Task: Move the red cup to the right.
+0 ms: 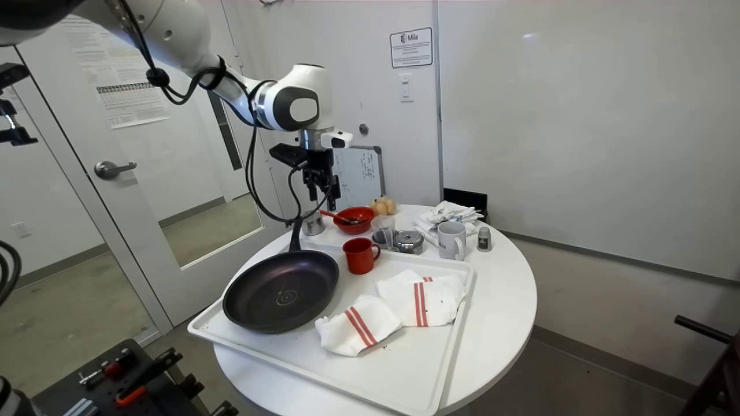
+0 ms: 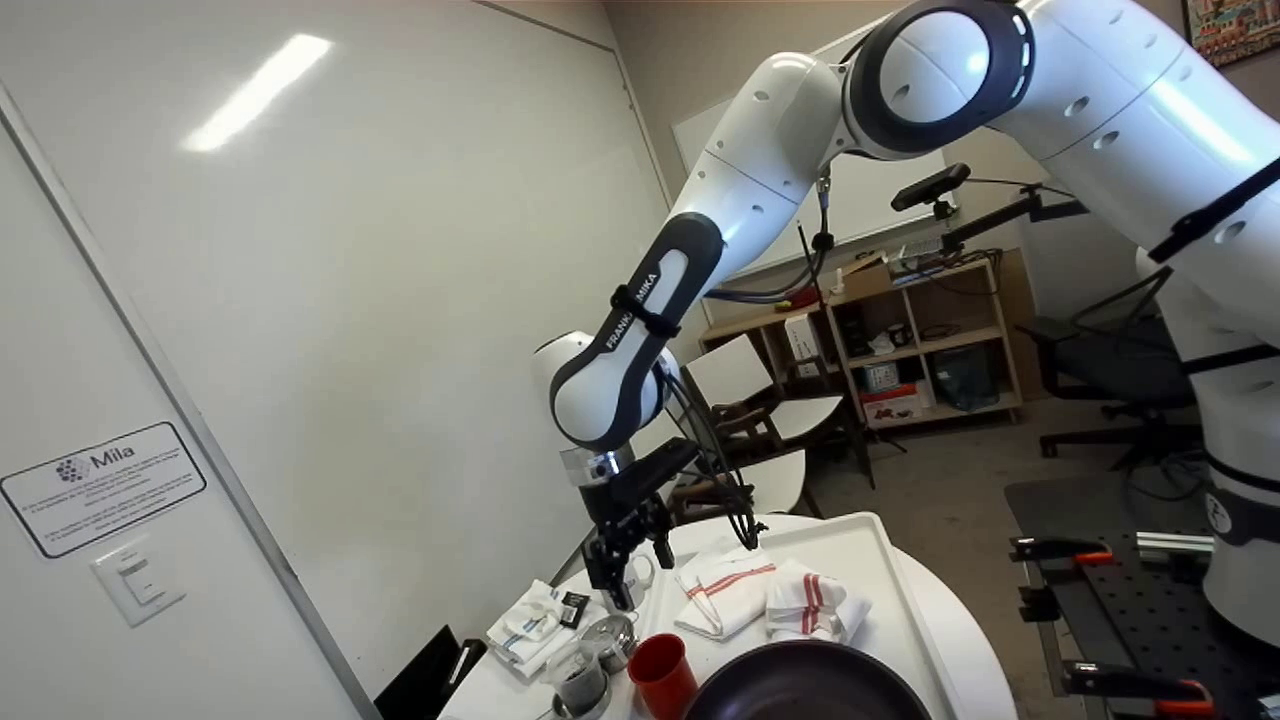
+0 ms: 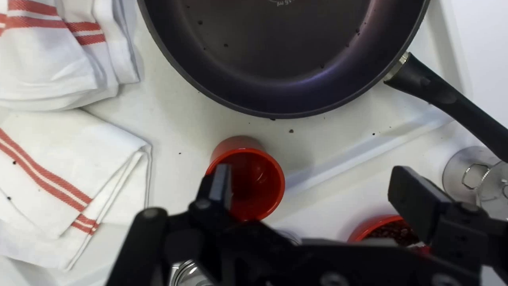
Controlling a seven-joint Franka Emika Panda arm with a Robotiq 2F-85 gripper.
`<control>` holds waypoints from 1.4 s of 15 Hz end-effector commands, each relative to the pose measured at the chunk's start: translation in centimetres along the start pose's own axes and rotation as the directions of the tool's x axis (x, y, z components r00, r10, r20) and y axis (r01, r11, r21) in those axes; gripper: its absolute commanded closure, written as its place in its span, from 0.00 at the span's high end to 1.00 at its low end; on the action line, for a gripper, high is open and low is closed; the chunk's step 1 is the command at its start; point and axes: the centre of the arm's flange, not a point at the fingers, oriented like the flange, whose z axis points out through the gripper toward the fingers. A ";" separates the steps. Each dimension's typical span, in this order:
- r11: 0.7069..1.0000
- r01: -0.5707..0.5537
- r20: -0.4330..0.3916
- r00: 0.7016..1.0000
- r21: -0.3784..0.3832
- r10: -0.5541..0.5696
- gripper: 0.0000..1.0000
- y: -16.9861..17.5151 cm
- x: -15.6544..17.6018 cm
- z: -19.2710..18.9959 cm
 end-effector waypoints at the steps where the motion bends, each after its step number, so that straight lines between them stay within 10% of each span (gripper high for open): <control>1: 1.000 -0.002 0.000 1.000 0.002 0.002 1.00 -0.1 0.1 0.0; 21: 0.968 -0.230 0.123 0.963 -0.098 0.241 1.00 4.4 9.6 8.6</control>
